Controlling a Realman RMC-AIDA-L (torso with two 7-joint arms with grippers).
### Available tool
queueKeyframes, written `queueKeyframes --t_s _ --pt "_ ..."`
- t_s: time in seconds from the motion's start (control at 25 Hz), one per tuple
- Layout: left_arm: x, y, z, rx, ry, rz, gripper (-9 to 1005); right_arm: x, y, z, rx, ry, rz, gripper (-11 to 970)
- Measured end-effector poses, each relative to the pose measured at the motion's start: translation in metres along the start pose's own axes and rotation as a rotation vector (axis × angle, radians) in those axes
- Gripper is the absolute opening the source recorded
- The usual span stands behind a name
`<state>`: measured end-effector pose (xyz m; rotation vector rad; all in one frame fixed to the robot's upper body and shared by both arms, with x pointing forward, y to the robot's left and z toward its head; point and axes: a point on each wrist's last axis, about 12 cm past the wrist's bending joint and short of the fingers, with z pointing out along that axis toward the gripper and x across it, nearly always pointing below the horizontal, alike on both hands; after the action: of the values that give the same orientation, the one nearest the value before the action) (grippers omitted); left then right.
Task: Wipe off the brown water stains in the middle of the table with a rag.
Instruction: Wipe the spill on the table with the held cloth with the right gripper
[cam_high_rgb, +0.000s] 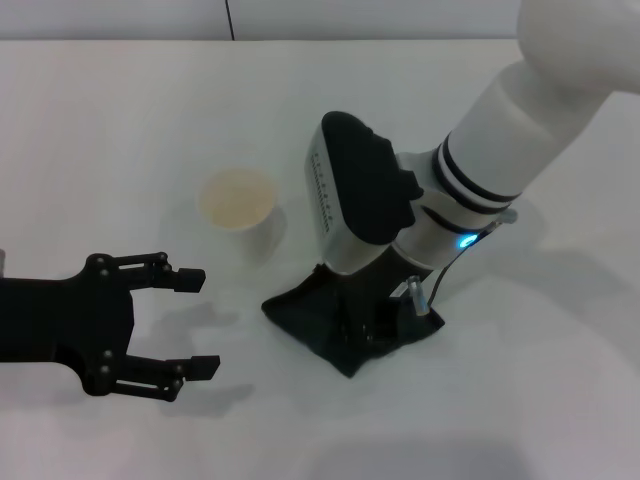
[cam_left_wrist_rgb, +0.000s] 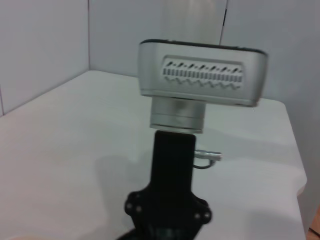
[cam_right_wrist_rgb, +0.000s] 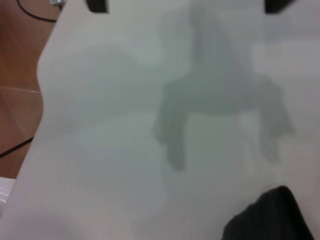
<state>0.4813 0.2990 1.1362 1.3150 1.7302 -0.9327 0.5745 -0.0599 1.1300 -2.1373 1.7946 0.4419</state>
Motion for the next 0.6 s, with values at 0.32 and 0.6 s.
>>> queueKeyframes --t_s 0.32,0.6 --pt "0.0 0.001 0.0 -0.004 0.0 0.002 888 0.017 -0.025 -0.009 0.12 -0.014 0.025 122" --pt "0.001 0.0 0.0 -0.005 -0.001 -0.002 888 0.042 -0.048 -0.02 0.251 -0.017 0.09 135"
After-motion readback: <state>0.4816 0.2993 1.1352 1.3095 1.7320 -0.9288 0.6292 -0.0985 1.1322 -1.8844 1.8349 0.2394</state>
